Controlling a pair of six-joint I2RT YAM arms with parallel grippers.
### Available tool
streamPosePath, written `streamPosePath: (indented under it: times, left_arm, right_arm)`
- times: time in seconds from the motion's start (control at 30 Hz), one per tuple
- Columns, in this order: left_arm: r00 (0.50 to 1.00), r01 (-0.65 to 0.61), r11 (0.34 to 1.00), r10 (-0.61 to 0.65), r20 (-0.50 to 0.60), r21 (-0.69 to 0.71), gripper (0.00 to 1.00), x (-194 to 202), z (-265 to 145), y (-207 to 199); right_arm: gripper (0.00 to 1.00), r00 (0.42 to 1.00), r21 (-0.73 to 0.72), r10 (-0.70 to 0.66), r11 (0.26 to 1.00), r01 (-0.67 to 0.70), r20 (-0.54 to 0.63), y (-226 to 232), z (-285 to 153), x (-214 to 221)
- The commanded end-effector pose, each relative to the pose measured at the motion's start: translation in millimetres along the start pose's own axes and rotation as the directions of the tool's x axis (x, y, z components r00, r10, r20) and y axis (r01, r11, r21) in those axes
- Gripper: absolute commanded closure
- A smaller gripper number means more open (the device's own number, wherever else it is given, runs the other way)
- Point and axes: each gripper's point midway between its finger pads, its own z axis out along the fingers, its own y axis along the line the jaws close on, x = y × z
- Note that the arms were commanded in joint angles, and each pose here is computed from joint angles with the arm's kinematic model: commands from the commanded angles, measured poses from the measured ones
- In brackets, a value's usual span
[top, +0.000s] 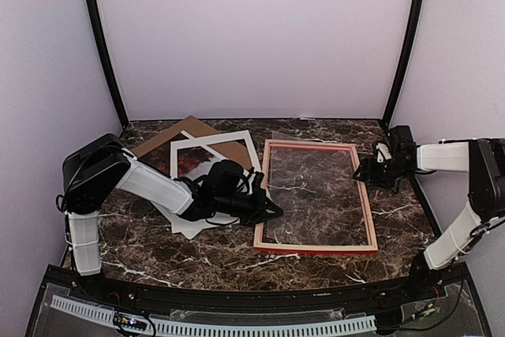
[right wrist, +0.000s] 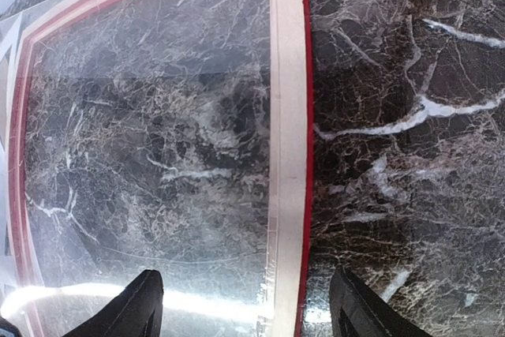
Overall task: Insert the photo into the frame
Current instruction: Place the glass panel in the frame body.
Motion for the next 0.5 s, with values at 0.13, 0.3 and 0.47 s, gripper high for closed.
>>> streamPosePath:
  times: [0.13,0.3,0.47]
  left_arm:
    - [0.997,-0.051,0.998,0.049,0.056,0.03,1.0,-9.6,-11.2,-22.8]
    - [0.997,-0.064,0.998,0.063,0.05,0.021,1.0,-10.1,-10.2,-23.9]
    - [0.996,-0.08,0.997,0.079,0.038,0.013,1.0,-9.4,-9.1,-24.5]
  right_arm:
    - [0.26,0.999,0.01,-0.027,1.0,0.027,0.043,3.8,-10.0,-12.0]
    - [0.26,0.999,0.012,-0.03,0.999,0.03,0.043,3.7,-10.1,-12.6]
    - [0.26,0.998,0.018,-0.031,0.999,0.03,0.048,3.4,-11.8,-14.0]
